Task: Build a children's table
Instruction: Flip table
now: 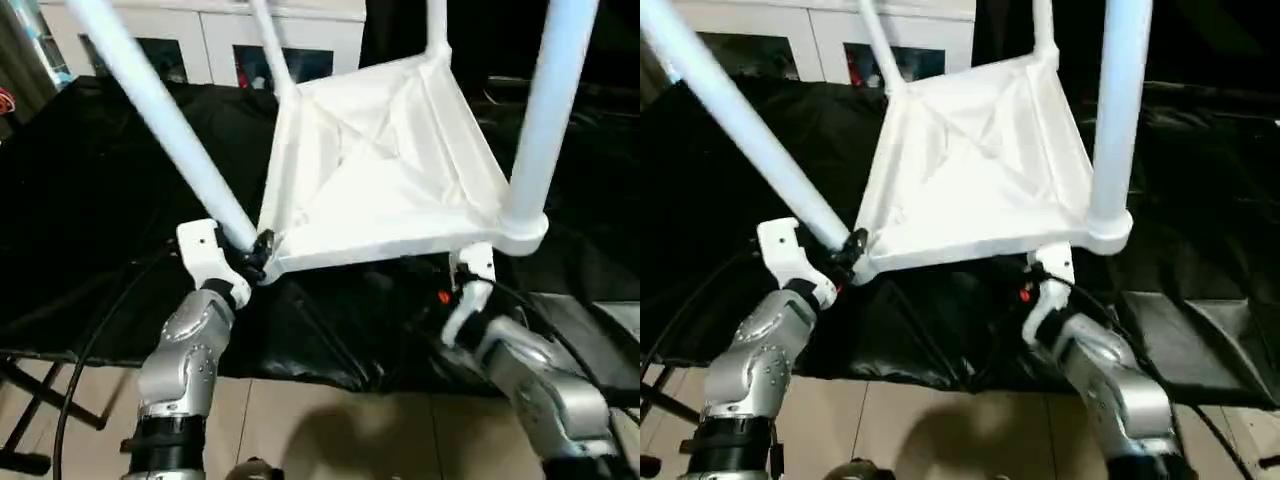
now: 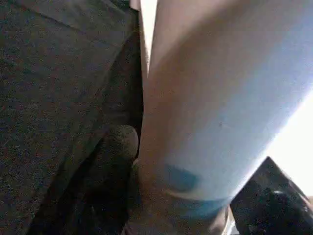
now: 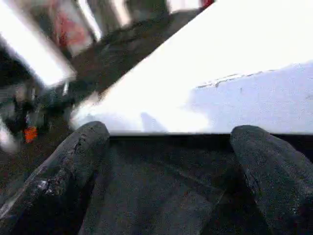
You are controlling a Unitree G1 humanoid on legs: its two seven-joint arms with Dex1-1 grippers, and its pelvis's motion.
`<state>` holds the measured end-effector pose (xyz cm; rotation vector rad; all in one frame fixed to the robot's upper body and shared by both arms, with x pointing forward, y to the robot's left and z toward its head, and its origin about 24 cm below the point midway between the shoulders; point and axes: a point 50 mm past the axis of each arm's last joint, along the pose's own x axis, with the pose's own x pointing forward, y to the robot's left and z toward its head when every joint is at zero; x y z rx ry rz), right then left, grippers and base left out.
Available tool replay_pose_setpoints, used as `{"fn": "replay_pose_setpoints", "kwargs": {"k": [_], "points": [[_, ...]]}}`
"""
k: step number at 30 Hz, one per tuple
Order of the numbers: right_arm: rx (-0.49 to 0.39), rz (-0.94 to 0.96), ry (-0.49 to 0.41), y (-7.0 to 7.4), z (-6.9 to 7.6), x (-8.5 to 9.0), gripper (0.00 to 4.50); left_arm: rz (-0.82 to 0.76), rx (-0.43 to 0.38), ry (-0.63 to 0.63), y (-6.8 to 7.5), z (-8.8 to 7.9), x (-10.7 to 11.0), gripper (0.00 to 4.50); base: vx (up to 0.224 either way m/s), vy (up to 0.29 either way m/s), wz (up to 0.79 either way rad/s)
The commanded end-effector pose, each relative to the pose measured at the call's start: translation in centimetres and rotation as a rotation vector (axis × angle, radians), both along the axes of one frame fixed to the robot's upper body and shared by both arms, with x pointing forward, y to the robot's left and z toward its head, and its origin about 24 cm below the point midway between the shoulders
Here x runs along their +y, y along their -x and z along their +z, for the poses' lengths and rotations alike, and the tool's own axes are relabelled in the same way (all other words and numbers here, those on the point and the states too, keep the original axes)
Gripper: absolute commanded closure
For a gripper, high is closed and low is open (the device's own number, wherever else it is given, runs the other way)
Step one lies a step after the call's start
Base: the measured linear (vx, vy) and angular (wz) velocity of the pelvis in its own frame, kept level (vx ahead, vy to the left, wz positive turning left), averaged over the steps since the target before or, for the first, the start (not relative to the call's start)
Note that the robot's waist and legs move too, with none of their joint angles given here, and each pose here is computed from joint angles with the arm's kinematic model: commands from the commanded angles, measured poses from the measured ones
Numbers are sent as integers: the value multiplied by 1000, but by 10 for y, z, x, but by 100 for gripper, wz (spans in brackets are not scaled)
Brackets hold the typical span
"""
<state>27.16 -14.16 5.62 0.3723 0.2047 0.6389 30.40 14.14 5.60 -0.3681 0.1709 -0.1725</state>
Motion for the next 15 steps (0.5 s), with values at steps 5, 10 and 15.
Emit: {"fn": "replay_pose_setpoints", "kwargs": {"k": [5,10,15], "points": [[34,-135,-156,-21,5,-6,0,-70,-97,86,-5,24,-22,200,0,0,0],[89,-176,-190,-29,-2,-5,0,-51,-102,99,-5,25,-22,200,0,0,0],[119,-149,-222,-27,-4,-1,0,-27,-102,128,-6,27,-21,200,0,0,0]]}}
